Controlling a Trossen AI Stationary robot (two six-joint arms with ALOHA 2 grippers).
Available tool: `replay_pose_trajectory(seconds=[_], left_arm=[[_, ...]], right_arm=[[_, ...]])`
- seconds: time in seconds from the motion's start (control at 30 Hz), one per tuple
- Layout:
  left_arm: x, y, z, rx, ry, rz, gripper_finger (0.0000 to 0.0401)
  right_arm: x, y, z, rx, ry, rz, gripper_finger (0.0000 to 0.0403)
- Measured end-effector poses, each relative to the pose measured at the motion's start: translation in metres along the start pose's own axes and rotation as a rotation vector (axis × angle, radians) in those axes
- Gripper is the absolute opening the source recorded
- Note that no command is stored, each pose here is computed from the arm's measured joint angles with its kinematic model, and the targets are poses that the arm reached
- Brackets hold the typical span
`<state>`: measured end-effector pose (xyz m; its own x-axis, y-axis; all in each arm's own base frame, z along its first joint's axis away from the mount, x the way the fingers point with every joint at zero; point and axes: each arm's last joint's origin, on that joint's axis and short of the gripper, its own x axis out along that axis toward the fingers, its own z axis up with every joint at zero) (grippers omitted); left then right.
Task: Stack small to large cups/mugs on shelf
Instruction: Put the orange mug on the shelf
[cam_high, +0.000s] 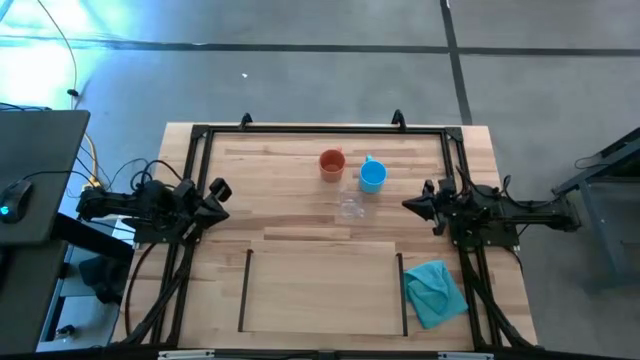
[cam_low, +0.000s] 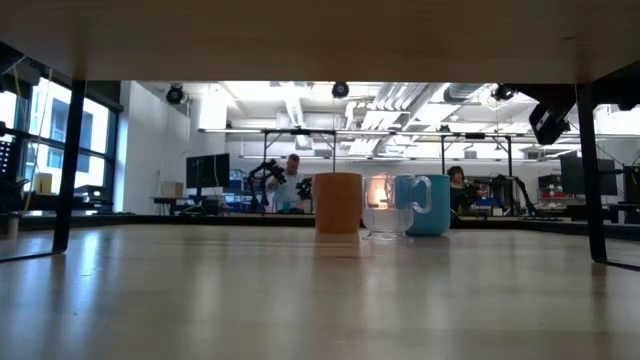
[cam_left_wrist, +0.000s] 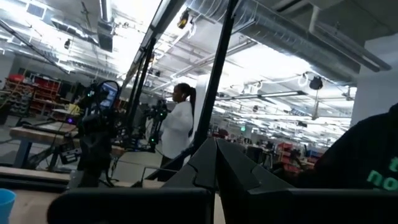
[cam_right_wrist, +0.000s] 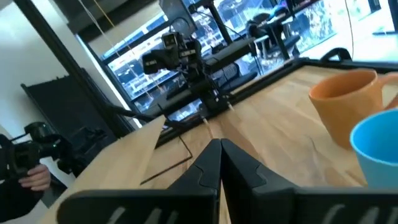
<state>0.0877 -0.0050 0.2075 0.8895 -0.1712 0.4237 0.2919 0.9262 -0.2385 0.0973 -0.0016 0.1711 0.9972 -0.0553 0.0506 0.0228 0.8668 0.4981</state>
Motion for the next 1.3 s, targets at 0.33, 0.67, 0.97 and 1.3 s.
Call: replay_pose_trajectory(seconds=[0.33,0.67,0.97,1.3], left_arm=[[0.0,0.002,0.001,-0.048,-0.031,0.066,0.0002],[-0.003,0.013,-0.025,-0.024,0.216,0.245,0.0003],[0.0,0.009,-0.005,0.005,0.001,0.236,0.0003],[0.011,0.005,0.0,0.073,0.152,0.156,0.0003]], right_arm=[[0.0,-0.001,-0.001,0.111,0.013,-0.009,0.0],[0.0,-0.001,-0.001,-0.007,0.015,-0.007,0.0],[0.0,-0.002,0.004,-0.025,-0.085,-0.107,0.0],[-0.004,0.007,0.026,-0.027,-0.342,-0.074,0.0]])
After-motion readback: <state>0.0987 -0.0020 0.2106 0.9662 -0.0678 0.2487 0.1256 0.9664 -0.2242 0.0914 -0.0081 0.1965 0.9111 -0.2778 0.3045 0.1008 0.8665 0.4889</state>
